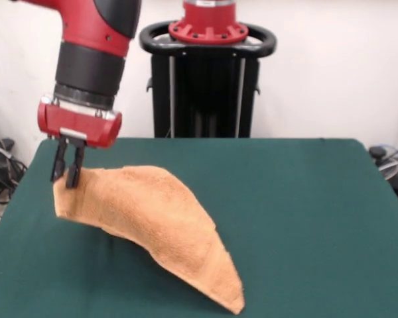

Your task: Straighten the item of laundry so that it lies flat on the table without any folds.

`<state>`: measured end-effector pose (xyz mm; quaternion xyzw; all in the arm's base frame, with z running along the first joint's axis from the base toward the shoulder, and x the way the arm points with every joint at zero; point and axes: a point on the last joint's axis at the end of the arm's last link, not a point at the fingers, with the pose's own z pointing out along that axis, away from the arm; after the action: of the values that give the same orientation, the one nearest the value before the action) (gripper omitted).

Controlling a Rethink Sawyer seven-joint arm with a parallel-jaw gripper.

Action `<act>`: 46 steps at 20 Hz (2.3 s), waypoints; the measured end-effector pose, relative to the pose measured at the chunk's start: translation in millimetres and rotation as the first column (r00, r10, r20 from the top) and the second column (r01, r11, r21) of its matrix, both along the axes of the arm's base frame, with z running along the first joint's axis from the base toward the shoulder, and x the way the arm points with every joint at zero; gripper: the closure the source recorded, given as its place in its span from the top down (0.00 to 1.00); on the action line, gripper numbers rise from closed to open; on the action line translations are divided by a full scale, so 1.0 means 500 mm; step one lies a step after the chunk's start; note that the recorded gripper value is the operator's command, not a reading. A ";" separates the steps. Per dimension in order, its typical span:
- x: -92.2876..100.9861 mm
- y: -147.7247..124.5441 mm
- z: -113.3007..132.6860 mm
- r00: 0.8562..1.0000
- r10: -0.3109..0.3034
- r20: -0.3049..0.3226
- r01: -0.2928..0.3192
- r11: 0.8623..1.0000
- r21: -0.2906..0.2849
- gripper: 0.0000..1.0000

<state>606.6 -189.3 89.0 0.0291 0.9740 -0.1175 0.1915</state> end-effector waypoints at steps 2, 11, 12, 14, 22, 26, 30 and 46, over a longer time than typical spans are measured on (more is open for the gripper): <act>-0.012 -0.007 0.018 1.000 -0.011 -0.010 0.011 1.000 0.000 0.00; -0.035 -0.015 0.064 0.999 -0.033 -0.030 0.034 0.999 0.015 0.00; -0.035 -0.016 0.069 0.999 -0.035 -0.030 0.036 0.999 0.018 0.00; -0.040 -0.019 0.081 0.999 -0.041 -0.035 0.042 0.999 0.024 0.00; -0.070 -0.026 0.141 0.996 -0.062 -0.059 0.064 0.998 0.027 0.00; -0.081 -0.037 0.179 0.995 -0.076 -0.057 0.078 0.997 0.029 0.00; -0.096 -0.053 0.212 0.994 -0.094 -0.059 0.096 0.995 0.028 0.00; -0.124 -0.068 0.322 0.992 -0.124 -0.022 0.124 0.992 -0.008 0.00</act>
<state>544.6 -223.4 250.1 0.0876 0.9720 -0.1325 0.1730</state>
